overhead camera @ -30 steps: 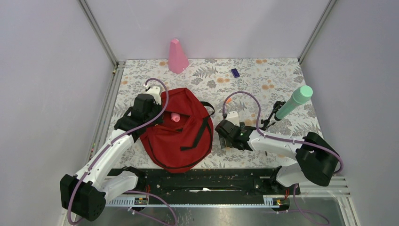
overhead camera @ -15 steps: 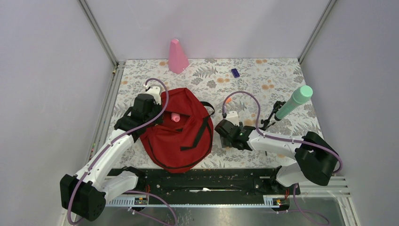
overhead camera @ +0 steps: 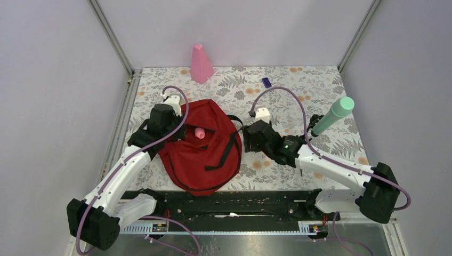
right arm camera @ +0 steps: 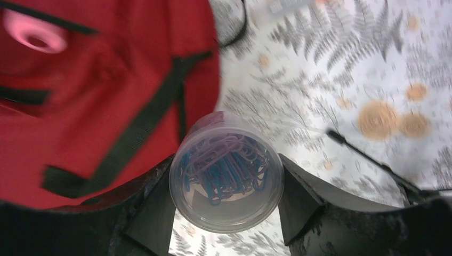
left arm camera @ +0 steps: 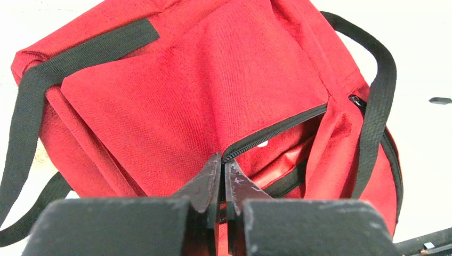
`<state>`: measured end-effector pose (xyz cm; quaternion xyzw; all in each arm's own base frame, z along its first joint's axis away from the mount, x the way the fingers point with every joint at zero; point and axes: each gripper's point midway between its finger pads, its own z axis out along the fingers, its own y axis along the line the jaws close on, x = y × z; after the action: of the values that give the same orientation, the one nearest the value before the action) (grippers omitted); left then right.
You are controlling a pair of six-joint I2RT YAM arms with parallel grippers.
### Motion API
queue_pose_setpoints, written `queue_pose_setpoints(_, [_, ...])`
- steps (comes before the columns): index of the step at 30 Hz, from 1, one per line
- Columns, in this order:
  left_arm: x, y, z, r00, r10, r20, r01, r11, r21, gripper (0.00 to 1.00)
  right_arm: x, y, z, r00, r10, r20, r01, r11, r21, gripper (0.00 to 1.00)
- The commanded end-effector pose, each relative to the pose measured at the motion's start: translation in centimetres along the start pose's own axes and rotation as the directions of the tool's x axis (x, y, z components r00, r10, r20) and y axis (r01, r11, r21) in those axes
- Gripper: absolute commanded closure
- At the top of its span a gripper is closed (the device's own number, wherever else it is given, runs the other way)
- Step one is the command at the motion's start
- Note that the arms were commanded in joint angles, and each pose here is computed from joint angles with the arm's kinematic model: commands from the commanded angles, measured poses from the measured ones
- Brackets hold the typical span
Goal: Pack the student bag
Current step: Pick up the stationery from the center of the board, then place the stationery in the student bag.
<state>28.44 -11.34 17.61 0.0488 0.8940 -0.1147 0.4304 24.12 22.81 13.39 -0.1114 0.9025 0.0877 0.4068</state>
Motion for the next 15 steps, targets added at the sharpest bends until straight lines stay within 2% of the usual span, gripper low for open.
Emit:
queue_pose_setpoints(1, [-4.6,-1.7,-2.0,0.991,-0.037,0.126,0.028,0.997,0.070,1.00,-6.0,4.3,-1.8,0.988,0.012,0.155,0.016,0.983,-0.182,0.77])
queue_pose_setpoints(10, [-4.3,-1.8,-1.6,0.995,-0.034,0.099,0.027,0.997,0.069,1.00,-10.3,14.9,-2.0,0.967,0.070,0.245,0.053,0.885,-0.462,0.79])
queue_pose_setpoints(15, [-4.3,-2.2,-1.6,0.995,-0.027,0.095,0.018,0.996,0.092,1.00,-10.7,19.8,-0.7,0.963,0.081,0.258,0.071,0.844,-0.531,0.78])
